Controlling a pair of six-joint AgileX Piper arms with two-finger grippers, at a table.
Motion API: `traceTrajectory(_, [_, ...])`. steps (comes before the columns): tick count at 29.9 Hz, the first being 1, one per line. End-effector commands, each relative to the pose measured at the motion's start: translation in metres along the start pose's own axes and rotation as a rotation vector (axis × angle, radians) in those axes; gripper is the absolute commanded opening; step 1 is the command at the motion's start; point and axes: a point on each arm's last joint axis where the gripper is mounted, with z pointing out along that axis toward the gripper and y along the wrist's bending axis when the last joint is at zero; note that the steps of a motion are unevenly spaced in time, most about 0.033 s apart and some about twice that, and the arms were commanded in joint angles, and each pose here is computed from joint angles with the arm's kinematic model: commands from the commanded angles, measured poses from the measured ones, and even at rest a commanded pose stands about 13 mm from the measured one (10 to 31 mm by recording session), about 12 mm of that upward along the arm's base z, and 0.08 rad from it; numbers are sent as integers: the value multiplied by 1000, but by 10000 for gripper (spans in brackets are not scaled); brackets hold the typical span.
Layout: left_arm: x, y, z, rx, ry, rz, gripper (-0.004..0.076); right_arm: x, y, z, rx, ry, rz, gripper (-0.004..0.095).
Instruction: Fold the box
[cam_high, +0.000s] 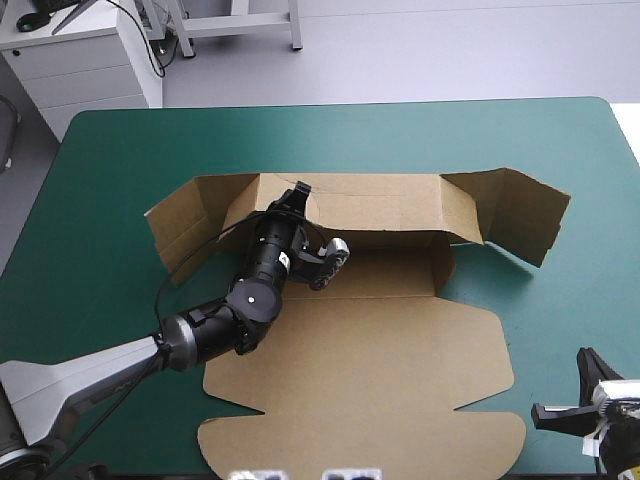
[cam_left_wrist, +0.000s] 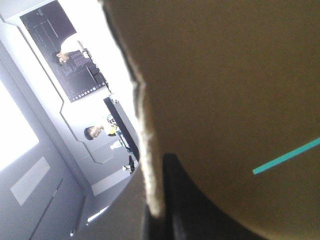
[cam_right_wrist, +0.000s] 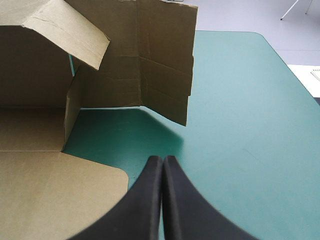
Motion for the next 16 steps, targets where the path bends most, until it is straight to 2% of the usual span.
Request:
traceTrajectory(1, [13, 14, -14, -65, 48, -118, -8, -14, -1, -1, 16, -73, -10, -19])
traceTrajectory(7, [13, 23, -30, -103, 63, -262, -8, -14, -1, -1, 16, -73, -10, -19])
traceTrajectory(11, [13, 18, -34, -47, 86, -339, -8, -14, -1, -1, 16, -73, -10, -19])
traceTrajectory(16, [14, 17, -34, -46, 101, -341, -8, -14, -1, -1, 16, -73, -10, -19])
